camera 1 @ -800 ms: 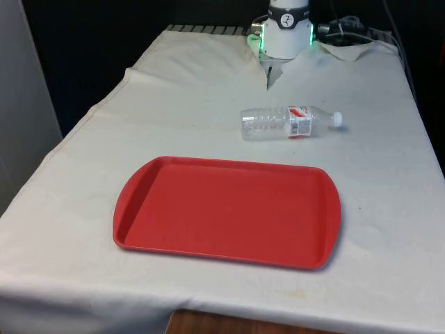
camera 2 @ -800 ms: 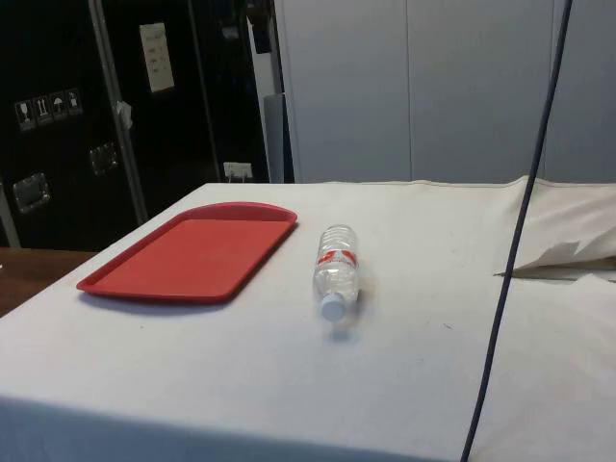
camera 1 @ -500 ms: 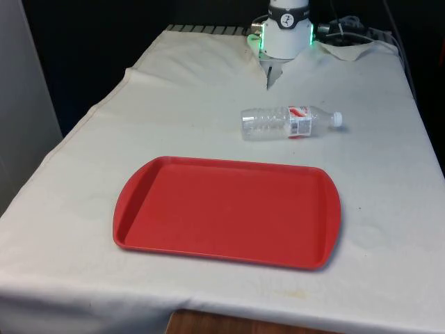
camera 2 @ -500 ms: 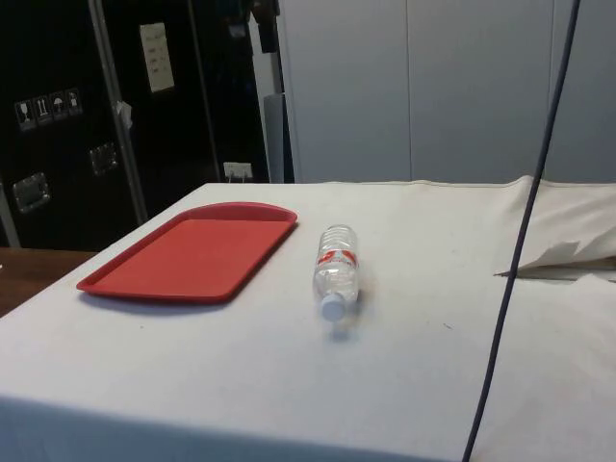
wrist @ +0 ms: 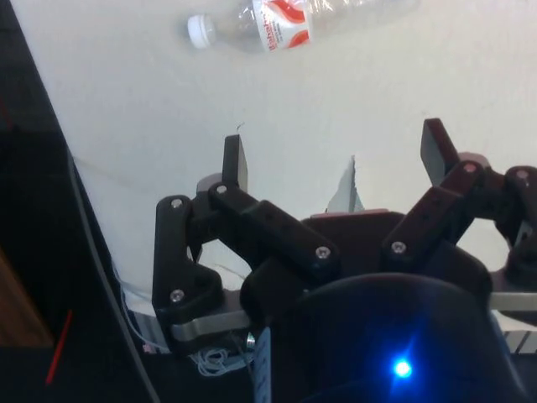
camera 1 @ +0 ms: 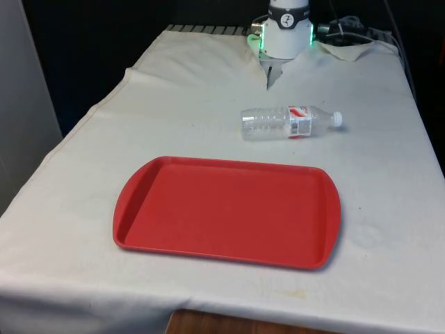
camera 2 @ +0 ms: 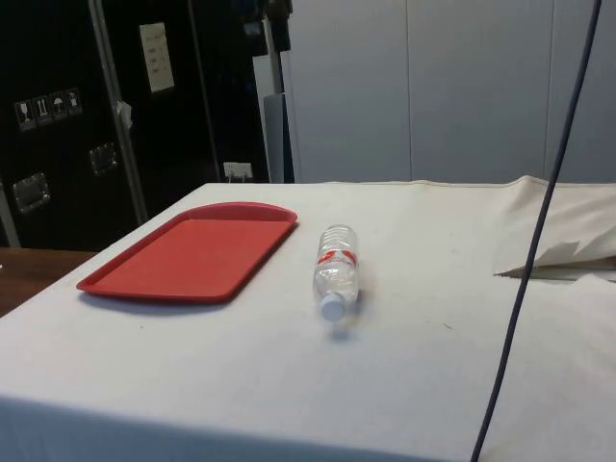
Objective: Place the bottle upright on the tray.
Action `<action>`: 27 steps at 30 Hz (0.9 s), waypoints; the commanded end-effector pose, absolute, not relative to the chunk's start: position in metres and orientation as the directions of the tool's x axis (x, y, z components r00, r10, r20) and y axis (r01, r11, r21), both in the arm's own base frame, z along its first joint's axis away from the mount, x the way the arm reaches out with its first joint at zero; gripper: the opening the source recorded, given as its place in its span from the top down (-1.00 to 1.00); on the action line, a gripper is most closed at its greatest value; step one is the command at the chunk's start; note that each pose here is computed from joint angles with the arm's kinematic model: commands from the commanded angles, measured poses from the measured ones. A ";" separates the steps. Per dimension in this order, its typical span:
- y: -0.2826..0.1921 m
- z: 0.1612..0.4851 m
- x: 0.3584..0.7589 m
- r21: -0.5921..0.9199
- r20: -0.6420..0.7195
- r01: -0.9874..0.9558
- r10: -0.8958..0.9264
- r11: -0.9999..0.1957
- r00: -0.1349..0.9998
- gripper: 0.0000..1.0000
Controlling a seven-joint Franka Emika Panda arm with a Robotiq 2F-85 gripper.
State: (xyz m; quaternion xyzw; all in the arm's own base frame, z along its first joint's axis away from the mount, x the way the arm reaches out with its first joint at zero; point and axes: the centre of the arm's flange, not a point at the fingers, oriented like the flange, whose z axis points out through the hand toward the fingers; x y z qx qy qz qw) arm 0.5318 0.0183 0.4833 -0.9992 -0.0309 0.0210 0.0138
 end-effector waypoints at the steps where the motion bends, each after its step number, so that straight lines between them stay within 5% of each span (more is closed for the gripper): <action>1: 0.020 0.483 0.529 -0.020 -0.030 0.059 0.060 -0.998 0.998 -1.00; 27: 0.041 0.448 0.509 -0.021 -0.027 0.085 0.085 -0.996 0.996 -1.00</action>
